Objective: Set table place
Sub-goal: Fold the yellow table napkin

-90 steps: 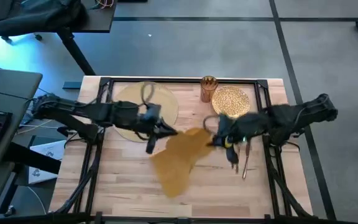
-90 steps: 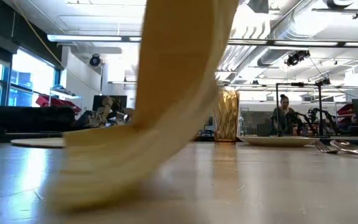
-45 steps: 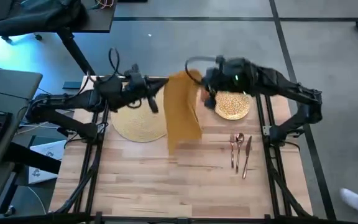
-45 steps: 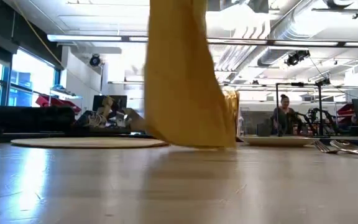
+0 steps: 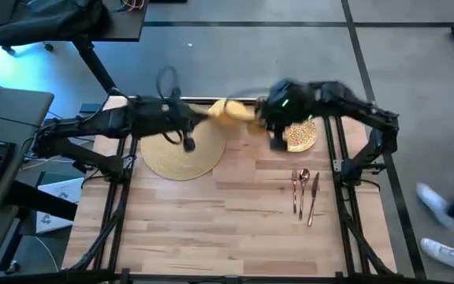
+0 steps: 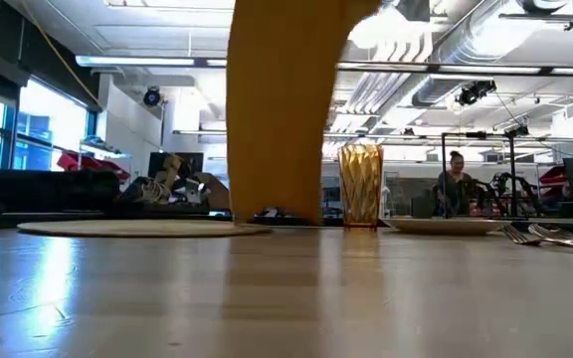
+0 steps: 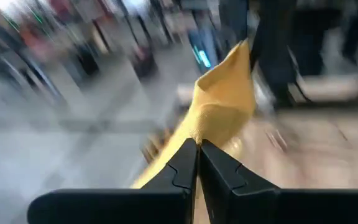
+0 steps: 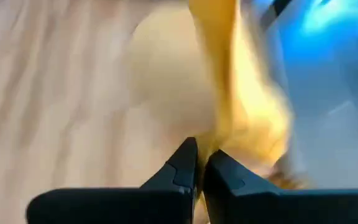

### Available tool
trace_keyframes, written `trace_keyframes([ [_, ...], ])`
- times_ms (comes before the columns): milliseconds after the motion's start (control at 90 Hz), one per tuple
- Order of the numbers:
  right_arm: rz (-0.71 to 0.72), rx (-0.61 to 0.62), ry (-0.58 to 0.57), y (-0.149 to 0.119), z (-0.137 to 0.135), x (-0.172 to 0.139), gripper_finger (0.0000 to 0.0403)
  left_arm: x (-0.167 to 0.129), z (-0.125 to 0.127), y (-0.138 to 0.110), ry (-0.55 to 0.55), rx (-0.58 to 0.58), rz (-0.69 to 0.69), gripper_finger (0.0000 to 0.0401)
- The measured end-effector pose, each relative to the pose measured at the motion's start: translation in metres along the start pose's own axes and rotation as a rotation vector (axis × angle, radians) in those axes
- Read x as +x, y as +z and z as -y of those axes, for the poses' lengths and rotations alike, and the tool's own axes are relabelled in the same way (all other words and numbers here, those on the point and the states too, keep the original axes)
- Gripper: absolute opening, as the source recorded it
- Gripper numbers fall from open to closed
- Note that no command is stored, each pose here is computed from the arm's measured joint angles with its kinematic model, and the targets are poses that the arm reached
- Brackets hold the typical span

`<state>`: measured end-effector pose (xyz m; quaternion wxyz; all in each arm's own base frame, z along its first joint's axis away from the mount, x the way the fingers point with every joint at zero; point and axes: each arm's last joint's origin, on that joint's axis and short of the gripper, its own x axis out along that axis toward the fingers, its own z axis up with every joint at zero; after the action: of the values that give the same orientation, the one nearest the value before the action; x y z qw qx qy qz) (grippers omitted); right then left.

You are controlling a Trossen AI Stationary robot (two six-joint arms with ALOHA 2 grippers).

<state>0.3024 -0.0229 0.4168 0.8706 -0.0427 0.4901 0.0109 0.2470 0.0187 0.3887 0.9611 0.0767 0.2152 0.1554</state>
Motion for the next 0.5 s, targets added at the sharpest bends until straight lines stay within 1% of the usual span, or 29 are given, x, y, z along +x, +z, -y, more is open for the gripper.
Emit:
trace_keyframes([
  [100, -0.106, -0.017, 0.105, -0.012, -0.028, 0.047, 0.0000, 0.010, 0.025, -0.030, -0.082, -0.035, -0.146, 0.0000],
  [200, -0.154, -0.034, 0.202, -0.029, -0.059, 0.093, 0.0000, 0.017, 0.056, -0.059, -0.152, -0.080, -0.229, 0.0000],
  [278, -0.176, -0.015, 0.272, -0.046, -0.082, 0.122, 0.0000, 0.018, 0.079, -0.077, -0.200, -0.134, -0.265, 0.0000],
  [389, -0.176, 0.028, 0.397, -0.063, -0.114, 0.145, 0.0000, 0.019, 0.114, -0.098, -0.268, -0.231, -0.305, 0.0000],
  [500, -0.166, 0.041, 0.516, -0.072, -0.144, 0.152, 0.0000, 0.016, 0.149, -0.109, -0.333, -0.333, -0.316, 0.0000],
])
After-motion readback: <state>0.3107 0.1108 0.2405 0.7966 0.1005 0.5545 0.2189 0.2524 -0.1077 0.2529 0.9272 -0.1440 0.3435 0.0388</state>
